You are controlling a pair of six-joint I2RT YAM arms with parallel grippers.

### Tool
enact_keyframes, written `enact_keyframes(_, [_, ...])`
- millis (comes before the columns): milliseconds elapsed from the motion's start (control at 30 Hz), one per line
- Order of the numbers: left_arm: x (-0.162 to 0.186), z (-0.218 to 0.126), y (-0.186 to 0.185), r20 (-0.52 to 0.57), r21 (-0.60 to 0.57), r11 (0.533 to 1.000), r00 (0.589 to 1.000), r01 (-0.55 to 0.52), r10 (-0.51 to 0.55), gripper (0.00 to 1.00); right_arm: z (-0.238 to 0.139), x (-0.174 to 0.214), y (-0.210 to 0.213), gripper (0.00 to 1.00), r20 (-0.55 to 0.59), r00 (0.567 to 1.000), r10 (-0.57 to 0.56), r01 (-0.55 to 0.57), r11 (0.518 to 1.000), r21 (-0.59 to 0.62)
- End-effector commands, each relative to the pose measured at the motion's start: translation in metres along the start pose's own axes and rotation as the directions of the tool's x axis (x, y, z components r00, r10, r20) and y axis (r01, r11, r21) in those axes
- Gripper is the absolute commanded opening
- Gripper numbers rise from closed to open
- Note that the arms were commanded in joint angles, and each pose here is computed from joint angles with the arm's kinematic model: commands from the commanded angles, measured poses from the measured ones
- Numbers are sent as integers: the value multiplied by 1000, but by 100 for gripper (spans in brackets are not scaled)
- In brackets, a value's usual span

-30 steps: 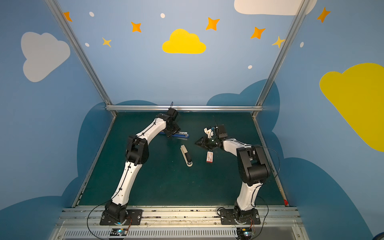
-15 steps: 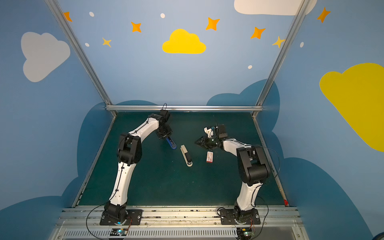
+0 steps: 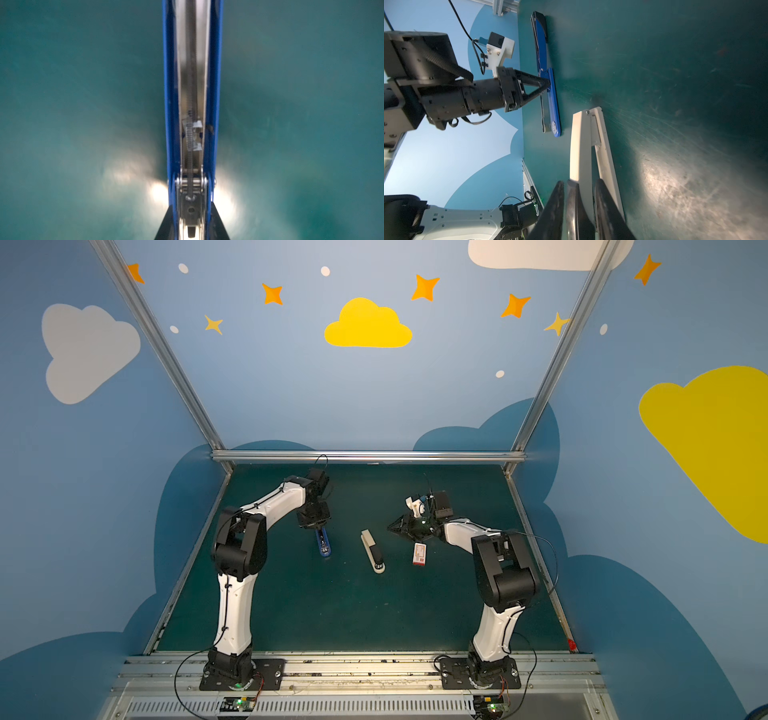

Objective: Load the staples into the stapler

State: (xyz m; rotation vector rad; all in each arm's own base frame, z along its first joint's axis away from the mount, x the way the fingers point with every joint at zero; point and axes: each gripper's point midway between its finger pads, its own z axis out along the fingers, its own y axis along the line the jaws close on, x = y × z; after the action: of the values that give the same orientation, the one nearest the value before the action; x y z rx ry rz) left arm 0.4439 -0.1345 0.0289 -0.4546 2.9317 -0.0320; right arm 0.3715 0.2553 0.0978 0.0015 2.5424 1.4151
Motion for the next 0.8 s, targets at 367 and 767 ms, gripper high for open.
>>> enact_keyframes(367, [57,-11,-13,-50,-102,897,902,-431,428,20,1,10,14,27,-7,999,-47,47,999,-8])
enact_keyframes(767, [46,-36,-15,16,-106,907,911,-409,412,59,-13,20,17,33,-27,995,-91,93,993,78])
